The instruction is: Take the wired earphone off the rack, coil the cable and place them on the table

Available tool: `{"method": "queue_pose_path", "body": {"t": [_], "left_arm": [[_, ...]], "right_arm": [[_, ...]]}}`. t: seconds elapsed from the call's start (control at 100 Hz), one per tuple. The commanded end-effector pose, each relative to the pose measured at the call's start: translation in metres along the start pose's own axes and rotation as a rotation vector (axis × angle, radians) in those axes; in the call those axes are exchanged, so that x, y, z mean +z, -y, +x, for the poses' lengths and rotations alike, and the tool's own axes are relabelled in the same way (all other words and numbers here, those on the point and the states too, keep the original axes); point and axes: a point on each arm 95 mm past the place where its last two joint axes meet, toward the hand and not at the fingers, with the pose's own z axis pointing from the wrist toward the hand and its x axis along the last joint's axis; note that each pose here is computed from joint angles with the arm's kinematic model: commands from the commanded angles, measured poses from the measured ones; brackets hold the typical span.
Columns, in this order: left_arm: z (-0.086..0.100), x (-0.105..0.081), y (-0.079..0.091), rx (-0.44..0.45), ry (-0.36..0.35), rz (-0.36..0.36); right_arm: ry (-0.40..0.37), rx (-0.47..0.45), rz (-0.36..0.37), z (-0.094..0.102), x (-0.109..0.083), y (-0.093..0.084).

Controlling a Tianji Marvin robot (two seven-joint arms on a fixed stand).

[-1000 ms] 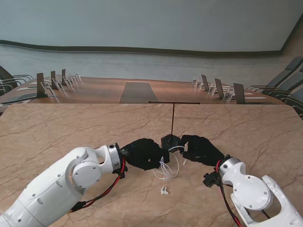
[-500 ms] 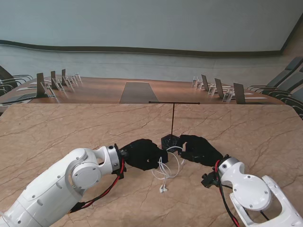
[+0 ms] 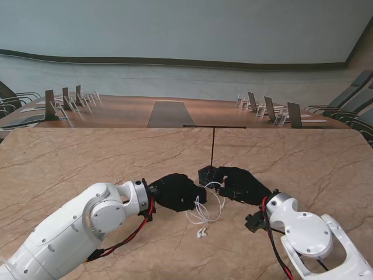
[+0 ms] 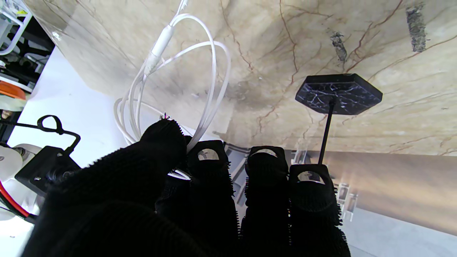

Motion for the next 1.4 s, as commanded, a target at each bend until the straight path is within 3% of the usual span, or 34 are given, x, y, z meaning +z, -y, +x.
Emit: {"method": "queue_pose_path", "body": {"t": [0.0,0.34,0.89,1.39], "left_arm": [[0.001,0.001,-0.004,-0.012,0.003,-0.006],[0.001,0.001,-0.004,-0.012,0.008,-0.007],[0.011,0.007,0.007,-0.063,0.005,0.065],[0.011,0.006,0.009,-0.068,0.005,0.102]], "right_arm": [[-0.008,0.003,0.010,0.005,0.002,0.003],[-0.001,0.023,0.013,0.009,0.008,0.006],[0.007,0.092,-0.031,0.003,0.027,0.016],[0.033,0.131,-0.040,-0.001,0.032,0.021]]}}
